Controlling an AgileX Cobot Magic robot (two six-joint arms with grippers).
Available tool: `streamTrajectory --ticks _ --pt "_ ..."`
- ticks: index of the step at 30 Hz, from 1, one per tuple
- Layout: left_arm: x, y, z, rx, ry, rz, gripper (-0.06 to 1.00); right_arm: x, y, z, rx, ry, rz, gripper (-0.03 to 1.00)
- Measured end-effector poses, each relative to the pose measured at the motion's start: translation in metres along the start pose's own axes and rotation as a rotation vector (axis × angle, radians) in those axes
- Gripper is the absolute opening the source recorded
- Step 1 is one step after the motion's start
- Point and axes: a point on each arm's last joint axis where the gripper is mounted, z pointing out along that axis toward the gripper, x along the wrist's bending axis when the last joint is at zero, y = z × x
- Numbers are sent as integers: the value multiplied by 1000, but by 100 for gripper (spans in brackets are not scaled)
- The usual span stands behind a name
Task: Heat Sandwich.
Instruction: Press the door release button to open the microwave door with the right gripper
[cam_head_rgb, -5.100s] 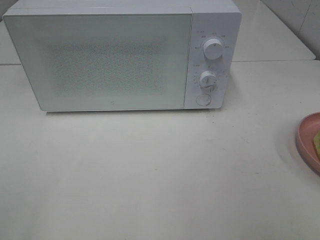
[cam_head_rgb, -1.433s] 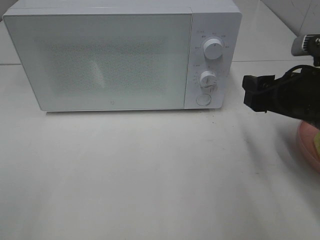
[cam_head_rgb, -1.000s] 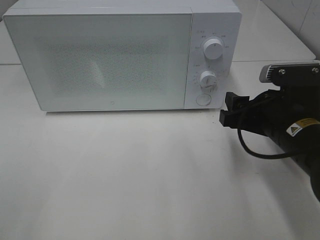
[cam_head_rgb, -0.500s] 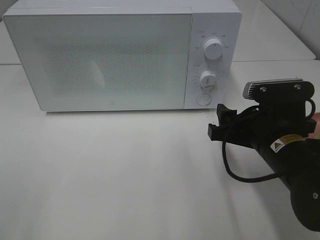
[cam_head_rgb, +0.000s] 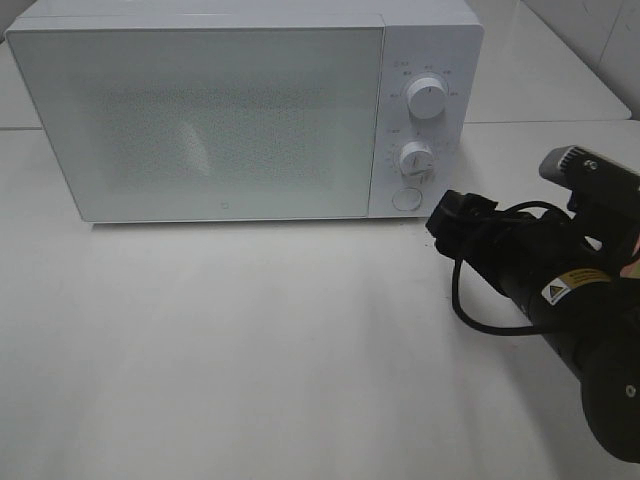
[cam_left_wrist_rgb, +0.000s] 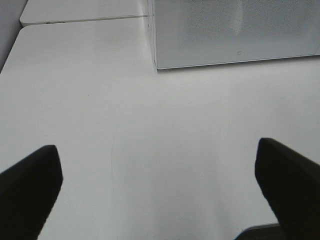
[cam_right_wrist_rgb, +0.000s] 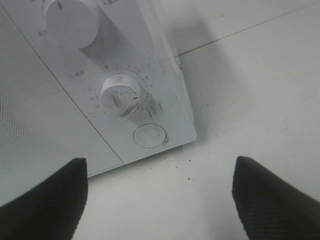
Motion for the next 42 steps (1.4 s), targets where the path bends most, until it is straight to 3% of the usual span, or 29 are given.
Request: streamTrajectory --ticks 2,3,4,6,7,10,16,17,20,21,22,25,26,27,28,42 --pt "0 0 0 0 0 0 99 0 0 0 0 0 128 77" --pt "0 0 0 0 0 0 99 0 0 0 0 0 128 77" --pt "0 0 0 0 0 0 99 0 0 0 0 0 252 77" --pt "0 0 0 0 0 0 99 0 0 0 2 -1 379 77" --pt "0 0 0 0 0 0 99 0 0 0 2 -1 379 77" --pt "0 0 0 0 0 0 99 -1 -3 0 28 -22 634 74" --pt "0 0 0 0 0 0 99 -2 -7 0 63 -61 871 64" --pt "0 0 0 0 0 0 99 -2 -7 0 63 -61 871 64" --pt "0 0 0 0 0 0 99 -3 -7 0 63 -64 932 47" --pt "0 0 0 0 0 0 99 -3 -7 0 63 -64 932 47" --pt "0 0 0 0 0 0 99 -3 -7 0 63 -65 941 36" --pt "0 0 0 0 0 0 99 -3 -7 0 63 -65 951 17" --pt "0 0 0 0 0 0 99 -3 -7 0 63 -65 951 17" --pt "0 0 0 0 0 0 99 -3 -7 0 63 -65 953 8" --pt "0 0 0 0 0 0 99 -3 -7 0 63 -65 954 5" --pt "0 0 0 0 0 0 99 3 -9 4 87 -79 995 1"
